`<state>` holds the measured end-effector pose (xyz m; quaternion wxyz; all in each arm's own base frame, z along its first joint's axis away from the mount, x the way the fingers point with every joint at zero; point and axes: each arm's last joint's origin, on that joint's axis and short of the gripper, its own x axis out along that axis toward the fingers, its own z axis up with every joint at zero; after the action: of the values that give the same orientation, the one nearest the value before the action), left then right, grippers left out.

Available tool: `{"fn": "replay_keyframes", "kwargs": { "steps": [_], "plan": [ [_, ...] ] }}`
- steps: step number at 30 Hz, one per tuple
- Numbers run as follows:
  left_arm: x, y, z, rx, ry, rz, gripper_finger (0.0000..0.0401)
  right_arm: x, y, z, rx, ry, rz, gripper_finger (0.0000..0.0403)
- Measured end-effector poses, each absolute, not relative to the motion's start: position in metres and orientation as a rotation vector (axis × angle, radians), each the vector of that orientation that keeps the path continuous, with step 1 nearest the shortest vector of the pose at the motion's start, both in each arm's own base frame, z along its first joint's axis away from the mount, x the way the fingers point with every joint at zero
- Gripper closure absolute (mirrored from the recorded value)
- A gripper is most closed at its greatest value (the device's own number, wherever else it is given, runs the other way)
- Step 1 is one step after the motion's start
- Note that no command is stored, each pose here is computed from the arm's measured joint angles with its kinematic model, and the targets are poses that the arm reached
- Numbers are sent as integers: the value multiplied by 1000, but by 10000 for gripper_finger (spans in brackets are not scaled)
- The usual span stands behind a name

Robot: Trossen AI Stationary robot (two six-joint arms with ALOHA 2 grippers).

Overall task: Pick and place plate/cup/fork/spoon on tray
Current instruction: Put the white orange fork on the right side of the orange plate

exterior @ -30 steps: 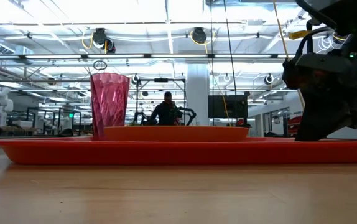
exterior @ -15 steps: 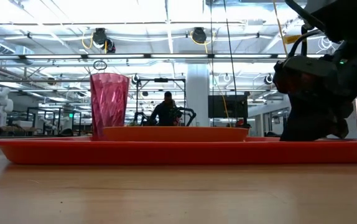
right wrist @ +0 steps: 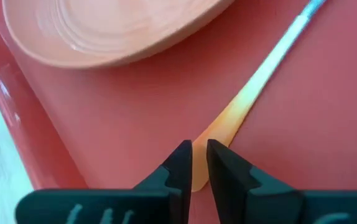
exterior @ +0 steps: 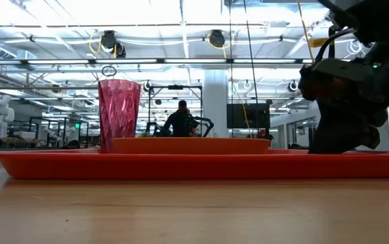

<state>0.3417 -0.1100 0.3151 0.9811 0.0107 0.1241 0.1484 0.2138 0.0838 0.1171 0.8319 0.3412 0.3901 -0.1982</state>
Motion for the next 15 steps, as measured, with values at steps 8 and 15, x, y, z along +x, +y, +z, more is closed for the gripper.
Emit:
{"fn": "replay_keyframes", "kwargs": {
  "steps": [8,15],
  "plan": [
    [342,-110,315,23,251,298,238,209,80,142,716,721,-388,360],
    [342,-110,315,24,254,299,238,204,82,139,729,761,-421,360]
  ]
}}
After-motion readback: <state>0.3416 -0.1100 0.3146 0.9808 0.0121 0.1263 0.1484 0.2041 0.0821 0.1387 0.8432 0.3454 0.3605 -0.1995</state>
